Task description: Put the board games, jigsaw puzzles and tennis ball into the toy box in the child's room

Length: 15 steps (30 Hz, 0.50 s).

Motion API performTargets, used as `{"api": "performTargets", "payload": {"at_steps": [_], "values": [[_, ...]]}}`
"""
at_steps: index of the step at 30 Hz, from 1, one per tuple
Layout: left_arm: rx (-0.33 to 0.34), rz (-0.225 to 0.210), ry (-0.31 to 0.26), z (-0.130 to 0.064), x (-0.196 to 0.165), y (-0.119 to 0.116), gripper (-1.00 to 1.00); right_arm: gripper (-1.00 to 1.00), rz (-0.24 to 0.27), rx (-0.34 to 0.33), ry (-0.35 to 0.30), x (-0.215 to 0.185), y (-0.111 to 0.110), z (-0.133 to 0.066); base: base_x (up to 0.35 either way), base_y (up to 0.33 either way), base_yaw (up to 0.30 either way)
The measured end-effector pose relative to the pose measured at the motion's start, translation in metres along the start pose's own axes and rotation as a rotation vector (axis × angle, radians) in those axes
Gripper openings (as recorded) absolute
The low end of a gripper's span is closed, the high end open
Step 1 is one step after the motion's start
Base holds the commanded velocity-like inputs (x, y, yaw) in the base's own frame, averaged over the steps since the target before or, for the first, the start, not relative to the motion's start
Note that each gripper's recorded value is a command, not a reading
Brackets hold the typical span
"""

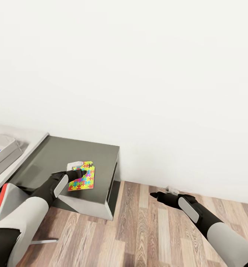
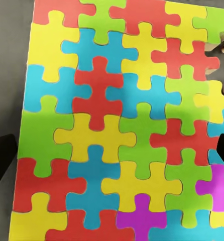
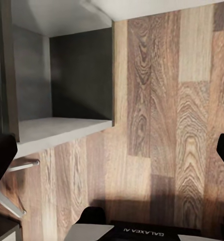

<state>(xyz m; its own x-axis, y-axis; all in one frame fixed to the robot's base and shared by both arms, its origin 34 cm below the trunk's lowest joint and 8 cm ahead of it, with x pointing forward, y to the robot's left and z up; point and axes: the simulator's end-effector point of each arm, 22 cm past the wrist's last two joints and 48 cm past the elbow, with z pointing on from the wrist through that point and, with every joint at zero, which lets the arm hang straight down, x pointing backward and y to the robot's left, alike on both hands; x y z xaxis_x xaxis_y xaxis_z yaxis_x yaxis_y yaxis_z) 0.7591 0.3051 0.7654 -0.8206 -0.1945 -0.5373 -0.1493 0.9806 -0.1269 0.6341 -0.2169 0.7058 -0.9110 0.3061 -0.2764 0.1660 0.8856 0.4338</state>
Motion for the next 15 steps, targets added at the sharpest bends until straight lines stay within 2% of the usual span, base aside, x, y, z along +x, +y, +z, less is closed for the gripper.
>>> {"api": "performTargets", "payload": {"at_steps": [4,15], "values": [[0.0,0.0,0.001,0.0,0.0003,0.0,1.0,1.0,0.001,-0.001,-0.001,-0.0004,0.0001,0.0,0.0,0.0,-0.122],[0.002,-0.002,0.001,0.0002,0.0004,-0.0007,1.0,1.0,0.002,0.0,-0.001,-0.0005,0.0,0.0001,0.0,0.0,-0.012]]}}
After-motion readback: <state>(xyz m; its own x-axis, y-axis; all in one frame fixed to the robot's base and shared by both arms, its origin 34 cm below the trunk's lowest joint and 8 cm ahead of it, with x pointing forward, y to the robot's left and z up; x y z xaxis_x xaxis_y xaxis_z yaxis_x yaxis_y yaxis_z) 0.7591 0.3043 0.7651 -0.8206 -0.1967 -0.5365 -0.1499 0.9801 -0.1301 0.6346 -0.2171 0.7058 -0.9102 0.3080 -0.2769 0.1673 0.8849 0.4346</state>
